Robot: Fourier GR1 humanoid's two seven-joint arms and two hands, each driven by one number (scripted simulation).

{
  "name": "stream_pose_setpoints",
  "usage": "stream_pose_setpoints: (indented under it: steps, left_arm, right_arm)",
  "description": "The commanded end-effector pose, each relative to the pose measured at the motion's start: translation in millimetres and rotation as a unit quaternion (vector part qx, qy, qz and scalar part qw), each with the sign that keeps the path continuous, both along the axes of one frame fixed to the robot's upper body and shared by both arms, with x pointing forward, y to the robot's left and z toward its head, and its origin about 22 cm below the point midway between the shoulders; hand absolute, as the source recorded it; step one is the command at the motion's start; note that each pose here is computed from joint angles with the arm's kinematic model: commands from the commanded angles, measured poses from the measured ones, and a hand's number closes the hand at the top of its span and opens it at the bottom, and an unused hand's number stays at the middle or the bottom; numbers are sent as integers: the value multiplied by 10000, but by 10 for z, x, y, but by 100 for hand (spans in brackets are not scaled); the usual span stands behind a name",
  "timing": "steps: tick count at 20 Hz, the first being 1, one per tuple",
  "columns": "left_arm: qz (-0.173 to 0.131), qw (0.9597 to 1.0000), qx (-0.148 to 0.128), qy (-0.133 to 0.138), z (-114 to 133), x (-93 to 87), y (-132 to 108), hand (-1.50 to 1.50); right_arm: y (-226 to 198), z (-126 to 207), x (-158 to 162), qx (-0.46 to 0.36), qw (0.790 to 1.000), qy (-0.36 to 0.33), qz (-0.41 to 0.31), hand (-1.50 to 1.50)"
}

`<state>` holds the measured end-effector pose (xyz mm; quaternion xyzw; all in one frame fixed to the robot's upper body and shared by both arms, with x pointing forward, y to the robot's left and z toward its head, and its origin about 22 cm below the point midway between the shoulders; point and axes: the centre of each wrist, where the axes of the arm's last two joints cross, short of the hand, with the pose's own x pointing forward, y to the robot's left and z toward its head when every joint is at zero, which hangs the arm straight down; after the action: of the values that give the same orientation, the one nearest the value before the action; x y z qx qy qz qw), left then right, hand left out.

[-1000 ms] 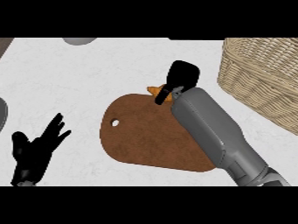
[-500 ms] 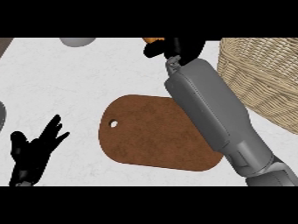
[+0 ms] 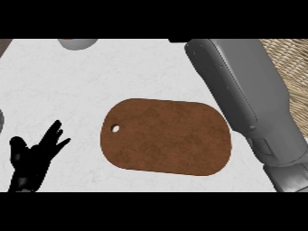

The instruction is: Pick the croissant from the cutting board and place it in the basket

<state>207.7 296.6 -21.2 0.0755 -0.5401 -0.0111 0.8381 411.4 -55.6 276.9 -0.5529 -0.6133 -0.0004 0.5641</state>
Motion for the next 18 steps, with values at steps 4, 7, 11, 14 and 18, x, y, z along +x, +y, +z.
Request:
stream_pose_setpoints:
  steps: [4,7,11,14,18]
  left_arm:
    - [44,9982,29,605,-195,-114,33,0]
    - [109,9973,-44,723,-373,-221,66,0]
    - [54,9979,-18,641,-263,-76,43,0]
    - [23,9977,18,685,-219,-110,81,0]
    - [102,9982,57,585,-286,-3,147,0]
  right_arm:
    - [-336,600,26,786,9903,31,-1146,150]
    - [-581,536,12,741,9901,145,-1185,150]
    - [-908,519,132,665,9866,285,-1463,150]
    - [-1230,430,157,657,9859,337,-1501,150]
    - [-1462,438,159,668,9862,321,-1481,150]
